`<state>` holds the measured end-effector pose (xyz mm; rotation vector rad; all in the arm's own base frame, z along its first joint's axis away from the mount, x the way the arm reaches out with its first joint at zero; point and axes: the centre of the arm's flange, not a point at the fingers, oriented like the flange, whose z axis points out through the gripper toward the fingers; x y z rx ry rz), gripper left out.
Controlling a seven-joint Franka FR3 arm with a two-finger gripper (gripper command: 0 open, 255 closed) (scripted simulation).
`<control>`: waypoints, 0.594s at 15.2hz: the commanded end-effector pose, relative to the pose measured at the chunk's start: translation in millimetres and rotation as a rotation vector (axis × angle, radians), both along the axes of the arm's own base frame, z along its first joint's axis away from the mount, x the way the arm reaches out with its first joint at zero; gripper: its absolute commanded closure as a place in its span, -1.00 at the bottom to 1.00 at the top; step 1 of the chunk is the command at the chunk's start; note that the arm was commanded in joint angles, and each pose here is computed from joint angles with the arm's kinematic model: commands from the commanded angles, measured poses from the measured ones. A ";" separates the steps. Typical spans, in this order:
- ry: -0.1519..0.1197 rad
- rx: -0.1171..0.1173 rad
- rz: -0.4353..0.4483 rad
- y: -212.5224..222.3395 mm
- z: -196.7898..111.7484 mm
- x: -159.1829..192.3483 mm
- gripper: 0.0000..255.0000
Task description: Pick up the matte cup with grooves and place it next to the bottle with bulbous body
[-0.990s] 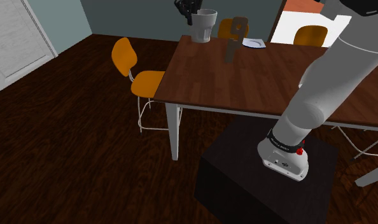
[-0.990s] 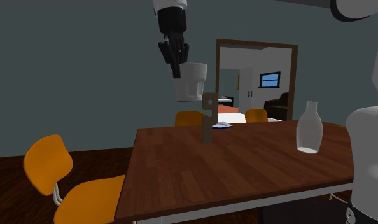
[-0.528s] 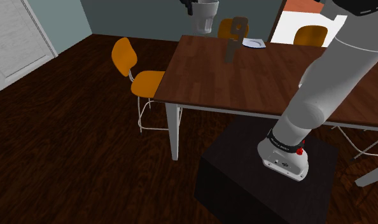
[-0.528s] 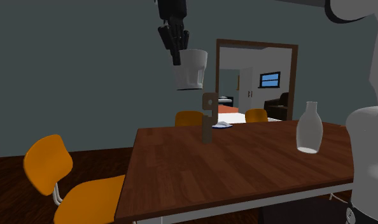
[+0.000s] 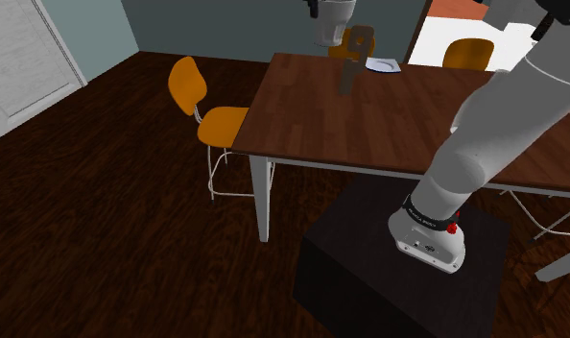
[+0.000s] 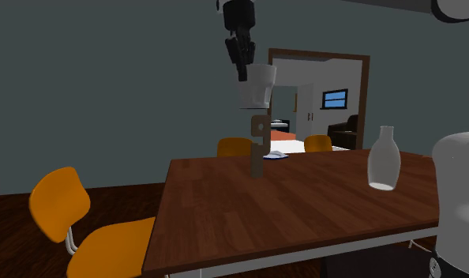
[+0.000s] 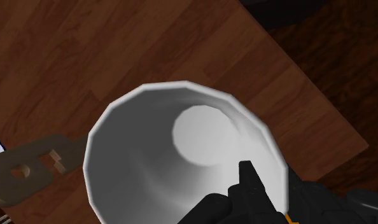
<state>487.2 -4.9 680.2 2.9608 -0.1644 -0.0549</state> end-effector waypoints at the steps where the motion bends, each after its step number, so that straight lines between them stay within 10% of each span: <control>1: 0.000 0.000 0.001 -22.4 1.2 -18.8 1.00; 9: 0.000 0.000 0.001 -113.1 1.3 -72.8 1.00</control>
